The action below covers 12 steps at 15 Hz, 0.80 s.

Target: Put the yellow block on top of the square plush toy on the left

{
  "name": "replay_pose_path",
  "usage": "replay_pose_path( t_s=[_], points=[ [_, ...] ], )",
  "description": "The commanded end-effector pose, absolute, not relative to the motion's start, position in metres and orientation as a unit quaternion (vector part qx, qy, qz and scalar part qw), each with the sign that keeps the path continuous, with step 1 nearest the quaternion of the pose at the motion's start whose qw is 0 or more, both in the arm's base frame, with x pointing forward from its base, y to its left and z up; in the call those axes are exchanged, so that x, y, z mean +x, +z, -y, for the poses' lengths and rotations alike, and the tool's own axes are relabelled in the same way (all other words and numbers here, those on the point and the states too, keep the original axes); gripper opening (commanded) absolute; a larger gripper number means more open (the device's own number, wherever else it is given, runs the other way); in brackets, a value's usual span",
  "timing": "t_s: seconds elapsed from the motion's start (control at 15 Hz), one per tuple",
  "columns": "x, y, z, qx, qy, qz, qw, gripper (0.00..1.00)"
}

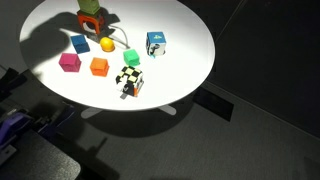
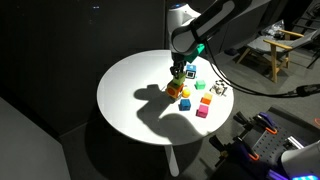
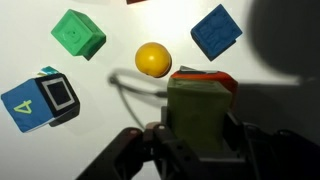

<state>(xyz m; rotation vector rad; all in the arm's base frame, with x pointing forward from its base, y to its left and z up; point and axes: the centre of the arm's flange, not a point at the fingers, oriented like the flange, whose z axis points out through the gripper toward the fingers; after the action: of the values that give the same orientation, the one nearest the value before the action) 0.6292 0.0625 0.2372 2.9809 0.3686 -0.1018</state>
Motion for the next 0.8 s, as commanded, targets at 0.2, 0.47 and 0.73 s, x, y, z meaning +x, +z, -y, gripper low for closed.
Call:
replay_pose_path(
  t_s=[0.2, 0.47, 0.73],
  points=[
    [0.6272, 0.2324, -0.0629, 0.987, -0.026, -0.147, 0.061, 0.27],
    [0.6272, 0.2287, -0.0634, 0.986, -0.026, -0.152, 0.059, 0.27],
    [0.6274, 0.2267, -0.0631, 0.986, -0.025, -0.154, 0.059, 0.77]
  ],
)
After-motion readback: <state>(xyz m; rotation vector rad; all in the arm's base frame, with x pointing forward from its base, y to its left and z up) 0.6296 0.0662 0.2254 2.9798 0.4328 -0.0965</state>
